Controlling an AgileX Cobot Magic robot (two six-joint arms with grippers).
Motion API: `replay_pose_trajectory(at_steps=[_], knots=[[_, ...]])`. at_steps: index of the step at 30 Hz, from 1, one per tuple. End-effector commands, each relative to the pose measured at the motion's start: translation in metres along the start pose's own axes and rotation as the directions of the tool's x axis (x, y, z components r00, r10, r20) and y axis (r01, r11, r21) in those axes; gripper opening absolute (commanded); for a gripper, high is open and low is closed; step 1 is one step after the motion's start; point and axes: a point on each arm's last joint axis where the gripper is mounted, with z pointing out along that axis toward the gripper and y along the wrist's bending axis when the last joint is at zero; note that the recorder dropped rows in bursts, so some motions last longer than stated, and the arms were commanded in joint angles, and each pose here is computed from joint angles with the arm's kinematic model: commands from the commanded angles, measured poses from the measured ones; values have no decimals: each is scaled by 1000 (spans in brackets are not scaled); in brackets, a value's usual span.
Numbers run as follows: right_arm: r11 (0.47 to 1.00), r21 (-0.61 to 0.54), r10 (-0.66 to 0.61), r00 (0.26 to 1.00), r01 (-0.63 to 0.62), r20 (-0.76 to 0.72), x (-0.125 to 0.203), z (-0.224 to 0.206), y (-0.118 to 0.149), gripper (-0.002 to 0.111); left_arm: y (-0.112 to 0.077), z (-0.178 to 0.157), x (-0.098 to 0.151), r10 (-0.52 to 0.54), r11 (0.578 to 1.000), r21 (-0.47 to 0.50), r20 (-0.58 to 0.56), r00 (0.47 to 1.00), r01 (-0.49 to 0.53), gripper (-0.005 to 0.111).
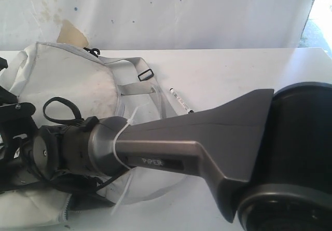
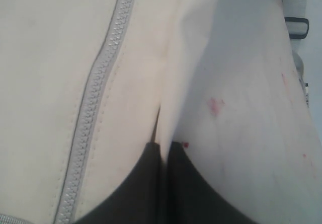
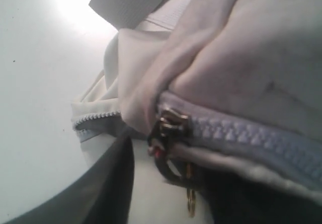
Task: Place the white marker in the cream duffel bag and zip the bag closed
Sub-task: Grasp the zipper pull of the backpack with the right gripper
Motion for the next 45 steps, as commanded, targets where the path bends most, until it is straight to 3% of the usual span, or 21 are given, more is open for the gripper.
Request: replay_pose_trajectory(at_steps=[1, 4, 20, 29, 45], knots=[[1000, 4, -24, 1000, 24, 11, 0, 0, 0, 21, -1, -3, 0, 6, 1000, -1, 7, 1000, -6, 0], [1000, -4, -29, 999, 29, -29, 3, 0, 0, 0, -1, -3, 0, 6, 1000, -1, 7, 1000, -6, 0], [994, -104, -68, 965, 43, -253, -14, -50, 5, 0, 1, -3, 1, 39, 999, -23, -4, 999, -39, 0], [995, -96, -23, 946, -9, -324, -33, -82, -23, 0, 2, -3, 2, 57, 998, -41, -13, 998, -57, 0], [996, -41, 60, 905, -85, -422, -39, -100, -75, 0, 2, -3, 2, 57, 998, -40, -14, 998, -57, 0]])
